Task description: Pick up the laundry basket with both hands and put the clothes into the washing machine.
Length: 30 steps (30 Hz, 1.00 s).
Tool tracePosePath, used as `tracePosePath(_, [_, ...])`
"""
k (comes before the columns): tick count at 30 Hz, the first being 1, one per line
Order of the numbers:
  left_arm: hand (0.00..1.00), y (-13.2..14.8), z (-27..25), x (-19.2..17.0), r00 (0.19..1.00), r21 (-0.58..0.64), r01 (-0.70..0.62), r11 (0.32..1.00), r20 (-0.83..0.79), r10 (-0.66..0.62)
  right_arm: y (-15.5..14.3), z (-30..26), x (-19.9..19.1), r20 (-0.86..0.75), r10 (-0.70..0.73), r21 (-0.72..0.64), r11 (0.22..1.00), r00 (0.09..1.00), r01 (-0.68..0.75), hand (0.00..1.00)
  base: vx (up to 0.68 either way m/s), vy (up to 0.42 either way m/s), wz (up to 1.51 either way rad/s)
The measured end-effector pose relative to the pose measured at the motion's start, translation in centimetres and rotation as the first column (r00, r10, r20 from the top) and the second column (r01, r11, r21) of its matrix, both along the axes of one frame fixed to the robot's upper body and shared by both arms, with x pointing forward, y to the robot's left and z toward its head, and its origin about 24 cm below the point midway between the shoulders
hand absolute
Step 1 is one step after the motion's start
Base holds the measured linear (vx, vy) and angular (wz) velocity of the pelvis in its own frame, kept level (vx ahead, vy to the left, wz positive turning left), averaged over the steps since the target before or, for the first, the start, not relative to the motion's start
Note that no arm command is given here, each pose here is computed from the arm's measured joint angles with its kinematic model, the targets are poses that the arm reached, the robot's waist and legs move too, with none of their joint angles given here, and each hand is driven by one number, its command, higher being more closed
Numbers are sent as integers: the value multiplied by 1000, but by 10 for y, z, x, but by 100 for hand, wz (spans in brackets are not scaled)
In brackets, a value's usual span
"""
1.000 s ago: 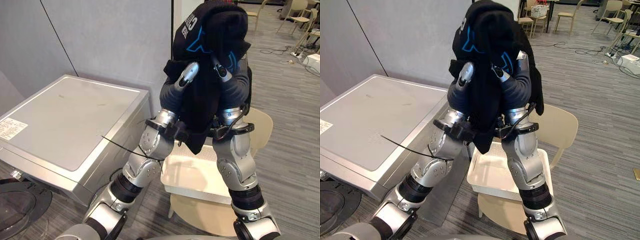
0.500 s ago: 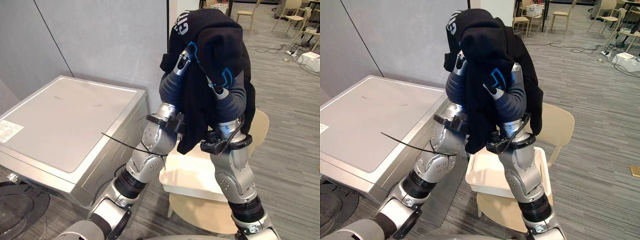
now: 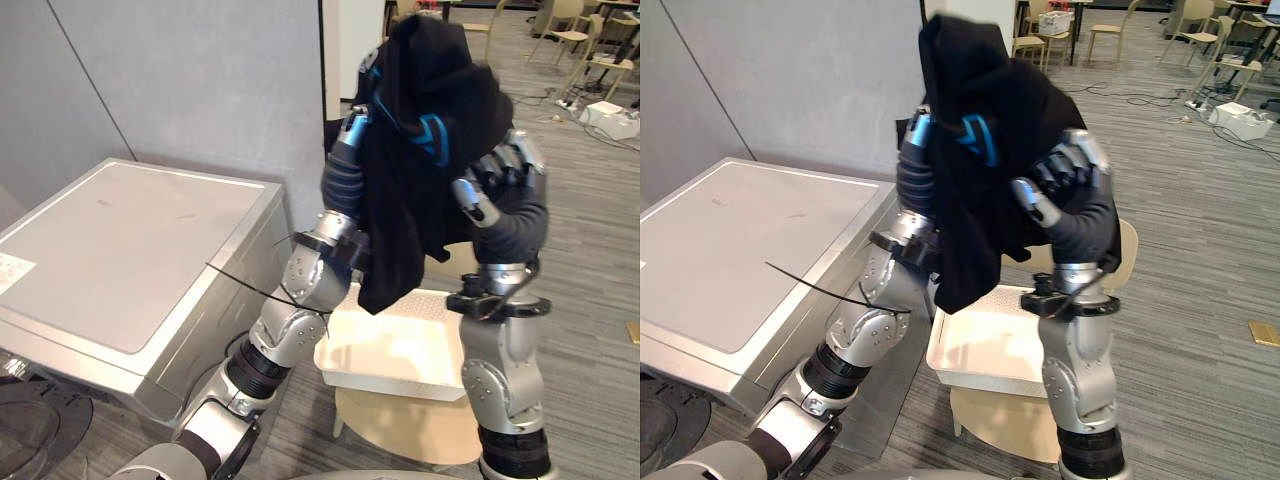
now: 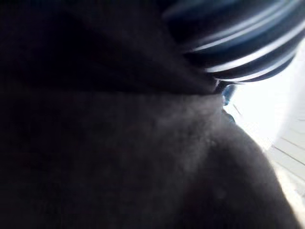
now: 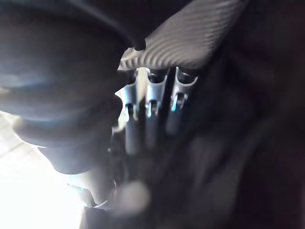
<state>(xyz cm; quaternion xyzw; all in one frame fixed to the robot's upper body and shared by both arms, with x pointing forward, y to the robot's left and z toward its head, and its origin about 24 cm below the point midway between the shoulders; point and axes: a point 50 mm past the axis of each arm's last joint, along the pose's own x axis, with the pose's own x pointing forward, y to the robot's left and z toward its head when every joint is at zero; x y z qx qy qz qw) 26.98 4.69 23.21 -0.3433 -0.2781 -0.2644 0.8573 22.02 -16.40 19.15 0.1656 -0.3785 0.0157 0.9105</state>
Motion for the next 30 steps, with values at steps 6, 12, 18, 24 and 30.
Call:
tracePosePath(6, [100,76,8,0,957,-95,-284,954,40,288,-36,-25,-10,-132,-175,-9,985,976,175,0,-26,-4,-12])
tracePosePath(12, [100,142,9,-26,842,-247,-508,825,57,536,-56,-52,-20,-265,-261,3,962,928,272,0,-10,-3,-12])
tracePosePath(18, [100,181,5,-59,714,-333,-642,691,68,697,-54,-89,-25,-428,-248,42,955,869,294,0,-10,-2,5])
tracePosePath(24, [100,223,-10,-97,517,-354,-799,486,6,856,-69,-125,-38,-577,-296,-36,940,761,338,0,-6,-6,19])
tracePosePath(30, [100,263,-21,-160,169,-273,-948,167,15,985,-124,-181,-82,-770,-454,-140,805,448,577,0,20,-14,32])
